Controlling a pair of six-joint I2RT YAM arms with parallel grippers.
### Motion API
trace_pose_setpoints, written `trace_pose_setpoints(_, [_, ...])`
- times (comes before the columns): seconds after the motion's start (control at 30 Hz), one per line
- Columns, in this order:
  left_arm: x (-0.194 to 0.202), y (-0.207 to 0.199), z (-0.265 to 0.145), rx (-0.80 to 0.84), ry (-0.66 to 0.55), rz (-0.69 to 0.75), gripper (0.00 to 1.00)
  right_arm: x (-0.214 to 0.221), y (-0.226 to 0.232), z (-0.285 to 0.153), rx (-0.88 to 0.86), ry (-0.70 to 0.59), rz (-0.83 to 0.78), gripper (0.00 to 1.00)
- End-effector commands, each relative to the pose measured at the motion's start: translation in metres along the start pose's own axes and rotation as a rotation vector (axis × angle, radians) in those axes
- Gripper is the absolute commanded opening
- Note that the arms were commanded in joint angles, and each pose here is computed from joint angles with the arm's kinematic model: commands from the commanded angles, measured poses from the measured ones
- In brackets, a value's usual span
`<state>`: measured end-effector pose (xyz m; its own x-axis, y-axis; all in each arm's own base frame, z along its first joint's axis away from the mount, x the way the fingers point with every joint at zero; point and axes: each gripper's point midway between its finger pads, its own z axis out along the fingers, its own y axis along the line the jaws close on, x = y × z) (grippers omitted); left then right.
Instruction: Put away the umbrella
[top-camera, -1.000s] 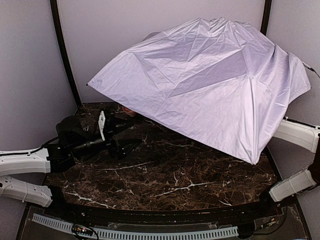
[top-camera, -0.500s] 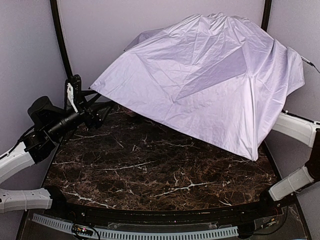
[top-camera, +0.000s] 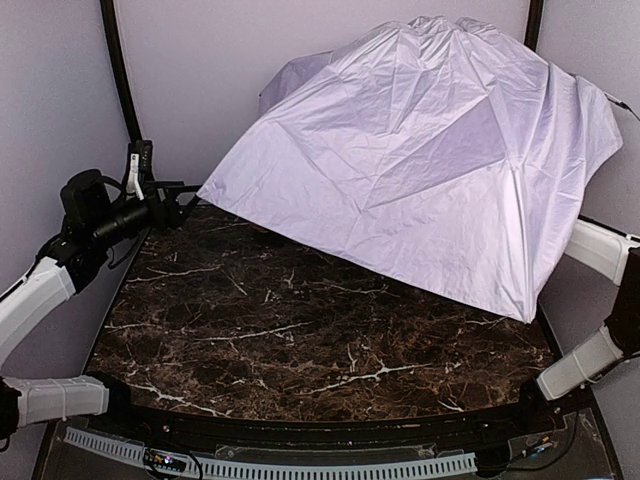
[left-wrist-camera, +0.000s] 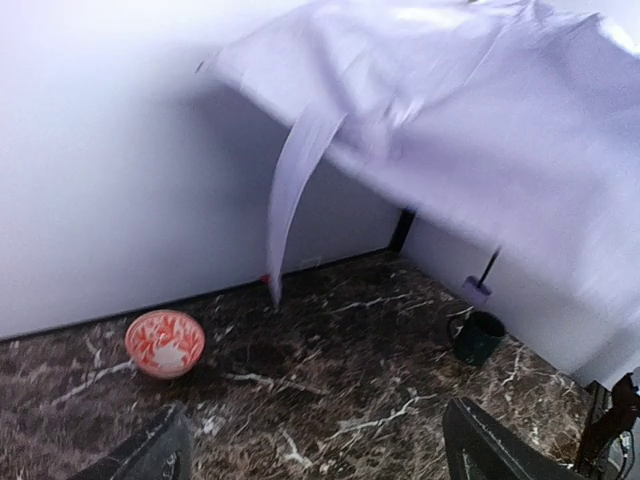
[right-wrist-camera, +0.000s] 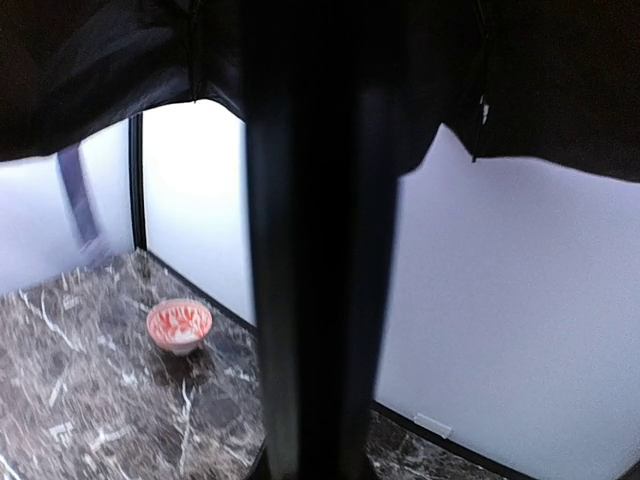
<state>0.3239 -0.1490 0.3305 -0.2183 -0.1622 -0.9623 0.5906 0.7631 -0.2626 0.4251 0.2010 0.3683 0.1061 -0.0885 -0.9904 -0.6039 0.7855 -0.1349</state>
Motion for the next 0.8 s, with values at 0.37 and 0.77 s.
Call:
trace_pose_setpoints(0.37, [-0.01, -0.151, 0.023, 0.628, 0.024, 0.145, 0.95, 0.015, 0.079, 0.02, -0.156, 0.011, -0.12, 0.0])
trace_pose_setpoints(0.77, [-0.032, -0.179, 0.056, 0.612, -0.05, 0.184, 0.81, 0.054, 0.212, 0.019, -0.431, 0.056, -0.12, 0.0])
